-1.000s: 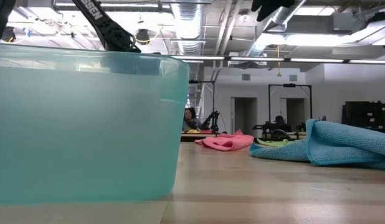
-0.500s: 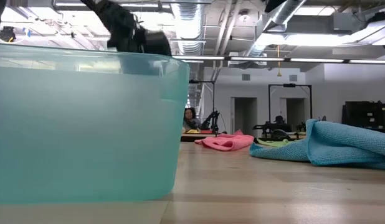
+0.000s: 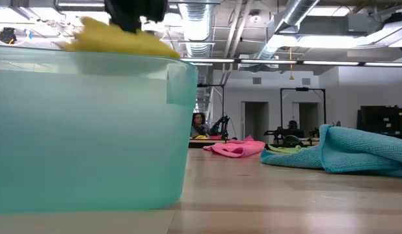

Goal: Fold microfiber towels
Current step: Put the folded yellow towel in the green bin

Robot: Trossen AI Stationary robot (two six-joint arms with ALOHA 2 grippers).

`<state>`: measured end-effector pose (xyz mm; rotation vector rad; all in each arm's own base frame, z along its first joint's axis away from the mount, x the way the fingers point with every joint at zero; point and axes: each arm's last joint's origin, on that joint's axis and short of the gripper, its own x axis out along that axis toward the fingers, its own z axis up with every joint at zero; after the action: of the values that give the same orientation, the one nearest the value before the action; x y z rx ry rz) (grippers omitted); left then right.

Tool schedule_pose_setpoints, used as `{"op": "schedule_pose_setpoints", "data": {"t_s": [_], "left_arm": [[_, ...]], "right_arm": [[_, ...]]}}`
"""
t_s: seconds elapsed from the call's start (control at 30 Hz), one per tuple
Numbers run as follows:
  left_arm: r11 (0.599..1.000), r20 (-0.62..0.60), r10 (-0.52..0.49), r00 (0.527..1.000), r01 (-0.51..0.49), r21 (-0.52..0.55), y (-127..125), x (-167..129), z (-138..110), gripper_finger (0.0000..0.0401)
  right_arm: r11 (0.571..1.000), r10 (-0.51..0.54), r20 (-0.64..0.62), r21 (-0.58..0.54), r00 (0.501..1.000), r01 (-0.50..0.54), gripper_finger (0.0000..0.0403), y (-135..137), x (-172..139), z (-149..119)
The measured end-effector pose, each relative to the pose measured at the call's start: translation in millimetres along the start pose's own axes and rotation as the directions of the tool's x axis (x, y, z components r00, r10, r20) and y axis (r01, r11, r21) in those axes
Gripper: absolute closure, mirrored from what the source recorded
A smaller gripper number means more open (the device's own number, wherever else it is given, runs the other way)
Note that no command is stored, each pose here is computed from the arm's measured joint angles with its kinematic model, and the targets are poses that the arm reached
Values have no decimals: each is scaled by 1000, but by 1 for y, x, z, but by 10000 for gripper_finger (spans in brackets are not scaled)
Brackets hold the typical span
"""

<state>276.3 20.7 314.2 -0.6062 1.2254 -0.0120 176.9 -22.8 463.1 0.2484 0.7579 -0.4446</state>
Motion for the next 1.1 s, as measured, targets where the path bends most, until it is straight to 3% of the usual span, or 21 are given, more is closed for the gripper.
{"op": "schedule_pose_setpoints", "data": {"t_s": [0.23, 0.47, 0.63, 0.93, 1.1], "left_arm": [[992, -50, -24, 998, 30, 126, -47, 51, -2, 395], [979, -199, -47, 979, 85, 184, -57, 106, 1, 395], [960, -198, -41, 979, 94, 264, -54, 117, 4, 395], [967, -230, 15, 973, 45, 252, -22, 146, -13, 395], [961, -202, 100, 974, -42, 273, -14, 151, -16, 381]], "right_arm": [[1000, 6, 1, -3, 1000, -6, 163, -2, -7, -4], [999, 34, -31, -39, 999, -35, 163, 3, -13, -12], [996, 59, -55, -61, 997, -63, 163, 9, -16, -17], [991, 79, -50, -102, 996, -84, 163, 18, -19, -21], [991, 66, -40, -113, 997, -70, 163, 19, -19, -21]]}}
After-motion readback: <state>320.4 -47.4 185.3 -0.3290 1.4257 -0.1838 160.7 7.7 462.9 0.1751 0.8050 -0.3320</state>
